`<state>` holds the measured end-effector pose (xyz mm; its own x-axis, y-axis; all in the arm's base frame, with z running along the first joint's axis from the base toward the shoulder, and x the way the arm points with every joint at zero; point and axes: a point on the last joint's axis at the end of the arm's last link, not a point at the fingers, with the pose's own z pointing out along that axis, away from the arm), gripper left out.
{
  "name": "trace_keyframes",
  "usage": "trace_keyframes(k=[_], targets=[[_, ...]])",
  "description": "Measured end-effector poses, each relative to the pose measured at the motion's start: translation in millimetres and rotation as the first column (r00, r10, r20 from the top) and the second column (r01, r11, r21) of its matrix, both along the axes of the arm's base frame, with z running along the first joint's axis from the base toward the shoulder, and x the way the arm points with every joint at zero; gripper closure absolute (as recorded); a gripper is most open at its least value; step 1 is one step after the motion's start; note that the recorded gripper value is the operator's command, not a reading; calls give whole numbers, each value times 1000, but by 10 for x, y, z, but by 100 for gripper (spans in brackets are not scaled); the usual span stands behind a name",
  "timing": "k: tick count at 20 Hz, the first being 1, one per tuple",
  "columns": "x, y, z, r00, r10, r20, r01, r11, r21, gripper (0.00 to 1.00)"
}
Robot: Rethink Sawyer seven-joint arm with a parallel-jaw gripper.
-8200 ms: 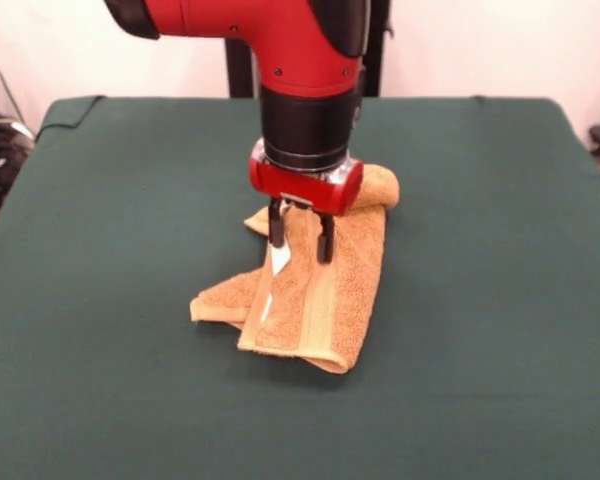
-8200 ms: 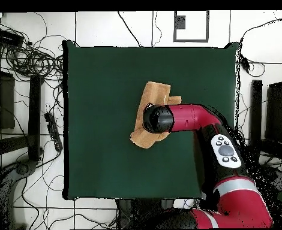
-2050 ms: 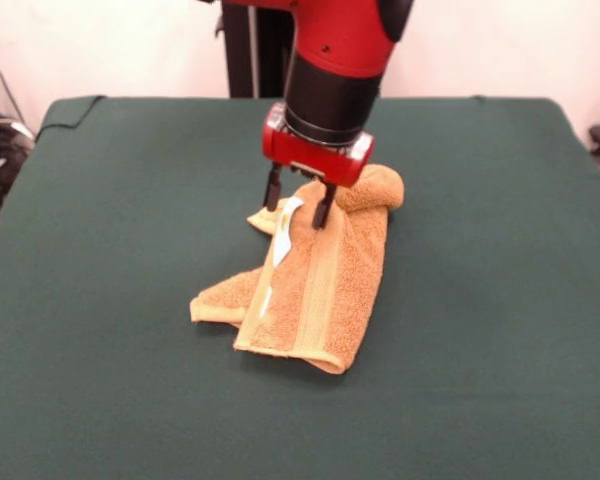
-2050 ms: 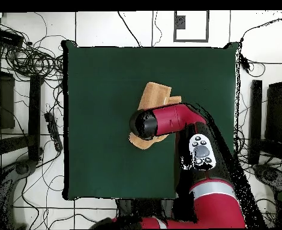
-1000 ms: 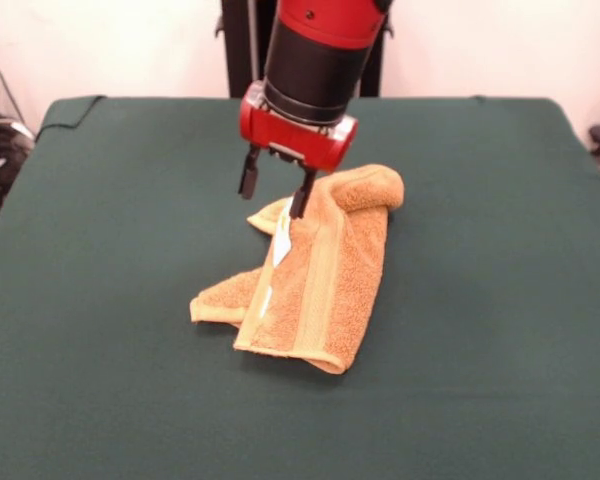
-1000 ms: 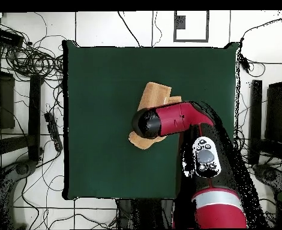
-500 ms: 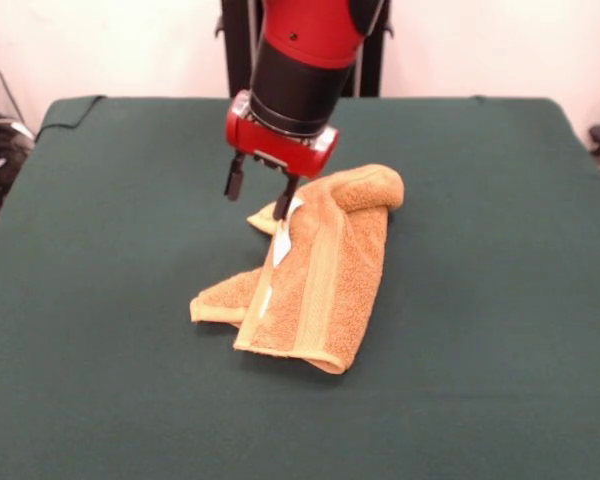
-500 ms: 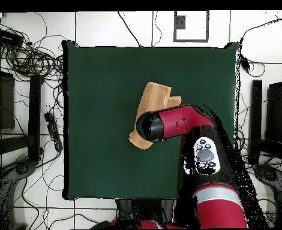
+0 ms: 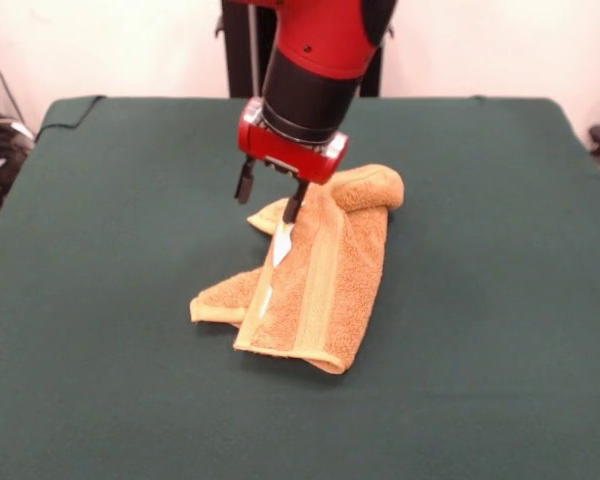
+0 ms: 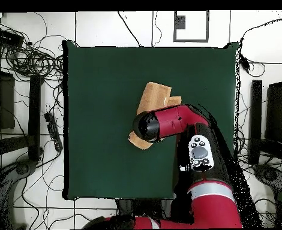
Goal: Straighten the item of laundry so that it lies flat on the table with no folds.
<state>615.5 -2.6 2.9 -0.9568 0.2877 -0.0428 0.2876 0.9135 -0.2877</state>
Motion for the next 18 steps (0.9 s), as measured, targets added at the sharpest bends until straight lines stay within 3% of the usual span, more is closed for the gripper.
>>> trace_keyframes(k=[18], targets=[[-49, -21, -75, 1000, -9, -19, 9, 1000, 3, 0]])
